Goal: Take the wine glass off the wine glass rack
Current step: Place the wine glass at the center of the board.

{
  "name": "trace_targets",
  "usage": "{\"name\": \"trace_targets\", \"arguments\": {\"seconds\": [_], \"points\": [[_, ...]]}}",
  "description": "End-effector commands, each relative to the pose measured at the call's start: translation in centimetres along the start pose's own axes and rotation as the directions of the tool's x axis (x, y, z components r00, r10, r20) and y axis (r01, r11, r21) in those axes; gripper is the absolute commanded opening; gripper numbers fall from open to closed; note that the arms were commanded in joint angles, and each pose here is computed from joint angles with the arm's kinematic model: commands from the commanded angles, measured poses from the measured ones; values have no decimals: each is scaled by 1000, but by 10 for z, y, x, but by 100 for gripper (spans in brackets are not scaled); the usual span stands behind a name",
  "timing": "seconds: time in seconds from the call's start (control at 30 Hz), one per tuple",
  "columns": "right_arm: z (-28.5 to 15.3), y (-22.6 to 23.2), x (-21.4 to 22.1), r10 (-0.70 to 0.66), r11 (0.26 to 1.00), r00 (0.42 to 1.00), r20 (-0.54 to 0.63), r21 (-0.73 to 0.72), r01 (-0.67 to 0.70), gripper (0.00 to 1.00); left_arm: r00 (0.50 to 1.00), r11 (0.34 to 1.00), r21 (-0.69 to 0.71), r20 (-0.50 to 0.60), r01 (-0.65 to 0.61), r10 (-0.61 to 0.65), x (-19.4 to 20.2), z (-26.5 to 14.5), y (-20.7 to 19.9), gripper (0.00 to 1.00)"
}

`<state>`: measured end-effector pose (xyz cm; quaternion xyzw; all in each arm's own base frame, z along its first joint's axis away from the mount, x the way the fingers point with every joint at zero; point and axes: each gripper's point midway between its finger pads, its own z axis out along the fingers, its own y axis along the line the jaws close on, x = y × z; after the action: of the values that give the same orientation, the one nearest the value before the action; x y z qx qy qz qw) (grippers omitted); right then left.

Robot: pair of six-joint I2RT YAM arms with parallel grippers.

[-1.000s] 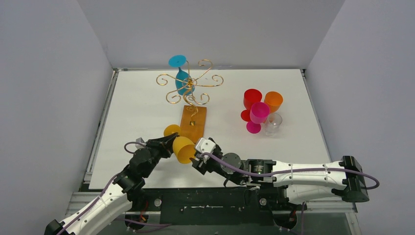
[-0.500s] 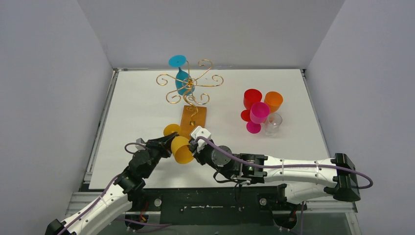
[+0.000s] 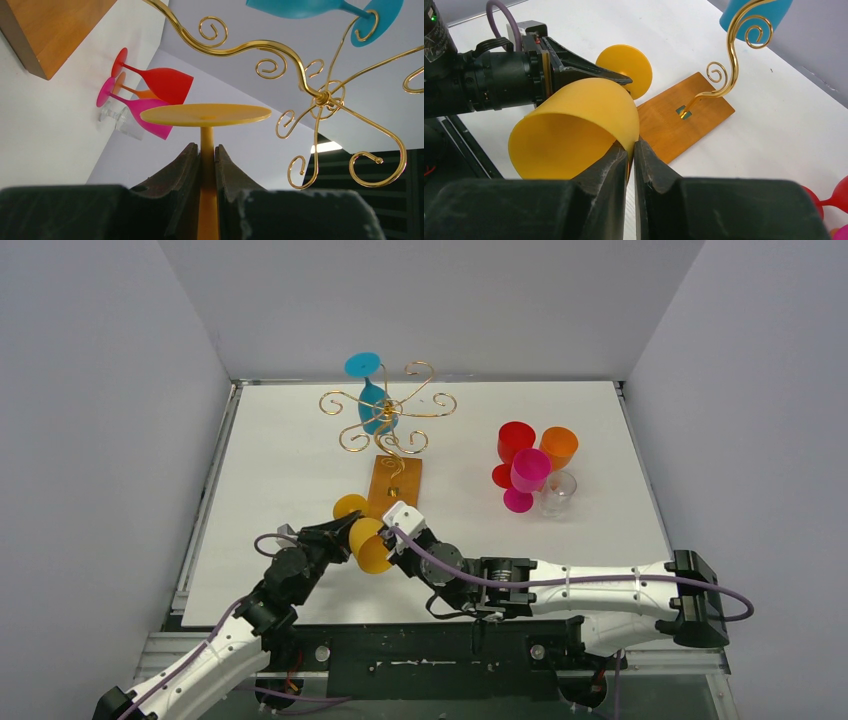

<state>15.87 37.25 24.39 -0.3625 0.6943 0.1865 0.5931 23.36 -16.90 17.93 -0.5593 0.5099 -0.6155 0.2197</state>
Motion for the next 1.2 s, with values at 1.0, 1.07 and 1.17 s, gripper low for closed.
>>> {"name": "trace_targets", "arguments": {"seconds": [1.0, 1.07, 1.17], "points": [[-16, 5, -44, -105, 994, 974, 202, 57, 95, 0, 994, 991, 133, -107, -11, 26, 32, -8, -43, 0], [-17, 6, -44, -99, 994, 974, 202, 61, 89, 0, 993, 990, 136, -110, -25, 40, 33, -8, -44, 1], [-17, 6, -43, -78, 996, 976, 203, 61, 67, 0, 994, 988, 149, -103, -31, 47, 32, -9, -45, 6]]}}
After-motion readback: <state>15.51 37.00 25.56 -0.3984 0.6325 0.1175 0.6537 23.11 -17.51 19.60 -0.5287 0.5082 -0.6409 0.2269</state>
